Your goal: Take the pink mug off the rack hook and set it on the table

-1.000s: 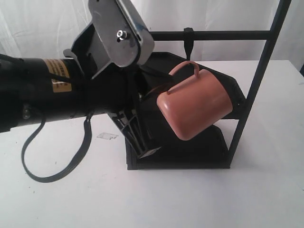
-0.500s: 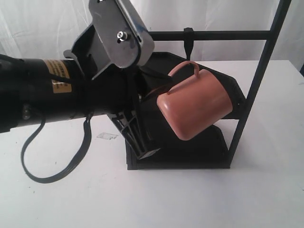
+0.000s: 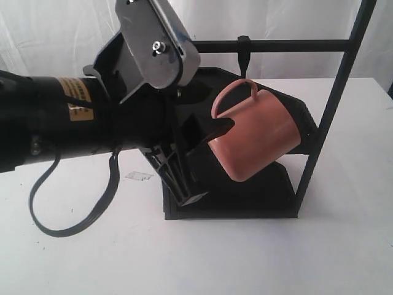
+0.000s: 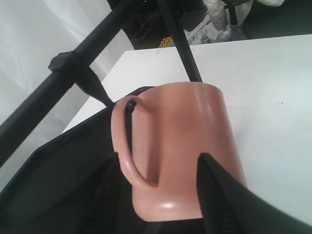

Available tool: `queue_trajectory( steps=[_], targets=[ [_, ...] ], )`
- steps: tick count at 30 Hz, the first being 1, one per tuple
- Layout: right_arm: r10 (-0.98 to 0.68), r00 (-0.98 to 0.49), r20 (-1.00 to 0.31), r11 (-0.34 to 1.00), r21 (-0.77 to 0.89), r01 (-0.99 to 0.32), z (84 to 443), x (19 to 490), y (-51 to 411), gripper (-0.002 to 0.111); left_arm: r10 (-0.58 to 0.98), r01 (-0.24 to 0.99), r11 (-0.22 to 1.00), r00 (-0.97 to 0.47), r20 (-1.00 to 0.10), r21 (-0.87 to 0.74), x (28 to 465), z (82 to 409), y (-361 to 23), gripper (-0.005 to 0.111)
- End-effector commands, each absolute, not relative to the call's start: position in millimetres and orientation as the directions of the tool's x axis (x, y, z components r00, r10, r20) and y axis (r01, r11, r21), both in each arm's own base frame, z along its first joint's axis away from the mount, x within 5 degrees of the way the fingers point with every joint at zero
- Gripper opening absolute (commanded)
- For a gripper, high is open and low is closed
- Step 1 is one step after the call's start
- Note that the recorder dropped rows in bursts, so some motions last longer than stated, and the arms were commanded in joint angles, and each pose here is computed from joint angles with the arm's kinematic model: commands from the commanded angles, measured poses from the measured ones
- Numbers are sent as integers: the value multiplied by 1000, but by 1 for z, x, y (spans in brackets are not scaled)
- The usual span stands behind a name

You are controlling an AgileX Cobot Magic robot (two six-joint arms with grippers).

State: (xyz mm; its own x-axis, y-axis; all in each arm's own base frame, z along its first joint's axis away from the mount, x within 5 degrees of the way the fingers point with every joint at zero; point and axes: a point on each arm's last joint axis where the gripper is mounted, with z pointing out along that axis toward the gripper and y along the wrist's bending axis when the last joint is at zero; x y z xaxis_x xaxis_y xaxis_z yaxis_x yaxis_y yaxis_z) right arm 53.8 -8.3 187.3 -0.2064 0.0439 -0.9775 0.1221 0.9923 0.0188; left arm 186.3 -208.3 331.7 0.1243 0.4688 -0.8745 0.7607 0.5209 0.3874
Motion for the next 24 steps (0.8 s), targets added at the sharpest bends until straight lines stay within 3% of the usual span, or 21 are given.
queue_trajectory(
  steps=[1, 14, 24],
  targets=[
    [39, -202, -979, 992, 14, 127, 187, 54, -9, 0, 452, 758, 535, 116, -884, 373, 194, 326, -215, 52],
    [39, -202, -979, 992, 14, 127, 187, 54, -9, 0, 427, 743, 546, 149, -892, 386, 200, 323, -222, 52],
    [39, -202, -979, 992, 14, 127, 187, 54, -9, 0, 462, 673, 542, 261, -848, 503, 210, 328, -215, 52]
  ],
)
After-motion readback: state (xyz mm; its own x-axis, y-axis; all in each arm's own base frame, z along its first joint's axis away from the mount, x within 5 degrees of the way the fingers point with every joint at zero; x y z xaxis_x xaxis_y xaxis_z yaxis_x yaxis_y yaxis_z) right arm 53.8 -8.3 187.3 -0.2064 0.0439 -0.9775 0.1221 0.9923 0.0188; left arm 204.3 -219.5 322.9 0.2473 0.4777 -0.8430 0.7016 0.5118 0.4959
